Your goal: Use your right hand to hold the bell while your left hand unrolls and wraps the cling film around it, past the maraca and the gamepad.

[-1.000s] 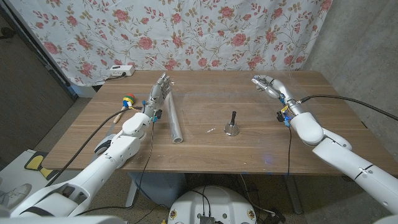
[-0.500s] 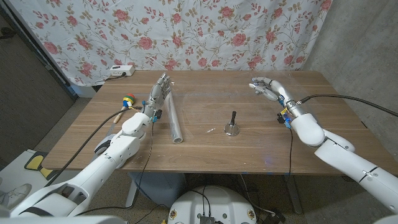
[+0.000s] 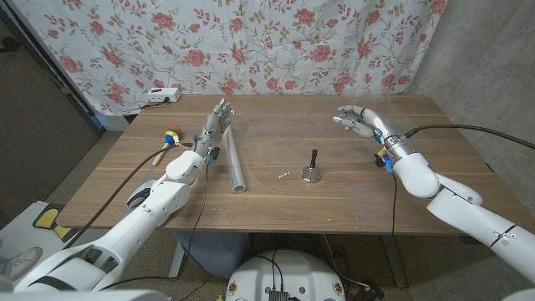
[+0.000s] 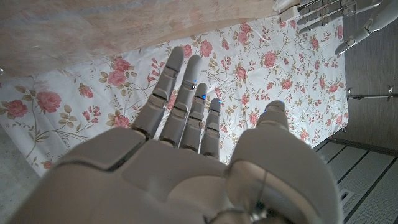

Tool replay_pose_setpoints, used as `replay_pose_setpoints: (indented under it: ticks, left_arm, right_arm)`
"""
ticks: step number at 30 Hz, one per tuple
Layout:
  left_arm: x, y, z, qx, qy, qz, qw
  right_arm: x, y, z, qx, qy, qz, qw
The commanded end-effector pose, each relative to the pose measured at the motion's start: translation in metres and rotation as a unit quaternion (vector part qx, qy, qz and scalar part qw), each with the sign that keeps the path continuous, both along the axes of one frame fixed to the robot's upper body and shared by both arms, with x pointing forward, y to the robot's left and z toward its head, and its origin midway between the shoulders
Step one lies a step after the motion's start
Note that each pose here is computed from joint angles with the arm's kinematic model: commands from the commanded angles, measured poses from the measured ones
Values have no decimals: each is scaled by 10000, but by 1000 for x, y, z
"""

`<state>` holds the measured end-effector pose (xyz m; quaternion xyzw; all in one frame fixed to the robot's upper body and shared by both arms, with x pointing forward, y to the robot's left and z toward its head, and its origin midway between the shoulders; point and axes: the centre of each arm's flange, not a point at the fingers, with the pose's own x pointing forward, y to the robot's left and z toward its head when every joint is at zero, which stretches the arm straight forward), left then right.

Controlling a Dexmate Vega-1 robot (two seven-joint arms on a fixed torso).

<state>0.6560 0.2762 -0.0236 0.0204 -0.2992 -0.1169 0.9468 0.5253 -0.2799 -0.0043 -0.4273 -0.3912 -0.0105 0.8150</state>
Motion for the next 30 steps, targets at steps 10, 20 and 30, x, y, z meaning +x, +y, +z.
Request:
replay_pose_setpoints:
  ticks: [10, 20, 30]
  left_arm:
    - [0, -3, -6, 10, 65, 9, 10000]
    - [-1, -4, -11, -13, 133, -26, 9999]
    - [-3, -3, -11, -38, 119, -16, 9999]
  right_arm:
    - [-9, 7, -5, -435, -356, -137, 9983]
    - [-15, 19, -6, -740, -557, -203, 9955]
    - [-21, 22, -9, -846, -577, -188, 9946]
